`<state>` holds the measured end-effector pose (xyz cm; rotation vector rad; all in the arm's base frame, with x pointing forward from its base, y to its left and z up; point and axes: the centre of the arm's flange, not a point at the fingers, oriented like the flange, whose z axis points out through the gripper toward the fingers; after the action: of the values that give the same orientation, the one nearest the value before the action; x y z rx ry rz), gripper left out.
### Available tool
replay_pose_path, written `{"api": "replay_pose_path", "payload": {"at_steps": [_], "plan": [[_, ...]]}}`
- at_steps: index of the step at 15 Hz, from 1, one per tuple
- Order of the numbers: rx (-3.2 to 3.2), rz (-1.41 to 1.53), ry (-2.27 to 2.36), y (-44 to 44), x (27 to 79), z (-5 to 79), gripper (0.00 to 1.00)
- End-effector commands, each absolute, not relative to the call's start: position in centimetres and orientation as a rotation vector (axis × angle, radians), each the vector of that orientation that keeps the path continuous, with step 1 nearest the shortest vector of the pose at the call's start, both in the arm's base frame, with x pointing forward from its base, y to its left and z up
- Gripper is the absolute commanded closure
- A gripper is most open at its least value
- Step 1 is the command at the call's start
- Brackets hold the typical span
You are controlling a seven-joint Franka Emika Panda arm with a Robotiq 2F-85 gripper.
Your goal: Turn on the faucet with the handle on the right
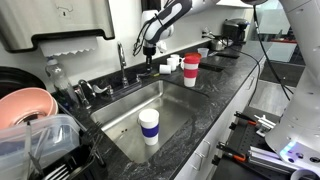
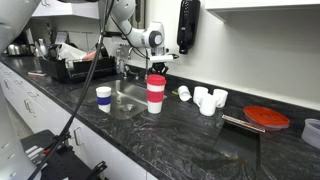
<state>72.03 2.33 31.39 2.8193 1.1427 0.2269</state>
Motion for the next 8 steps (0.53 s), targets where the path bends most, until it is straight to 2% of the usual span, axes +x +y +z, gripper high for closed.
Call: {"api": "replay_pose_path", "payload": {"at_steps": [1,8], "plan": [[2.791,0.252,1.142,1.71,72.83,31.49,0.97],[2.771,0.257,1.154,2.13,72.67,31.62,0.97]]}}
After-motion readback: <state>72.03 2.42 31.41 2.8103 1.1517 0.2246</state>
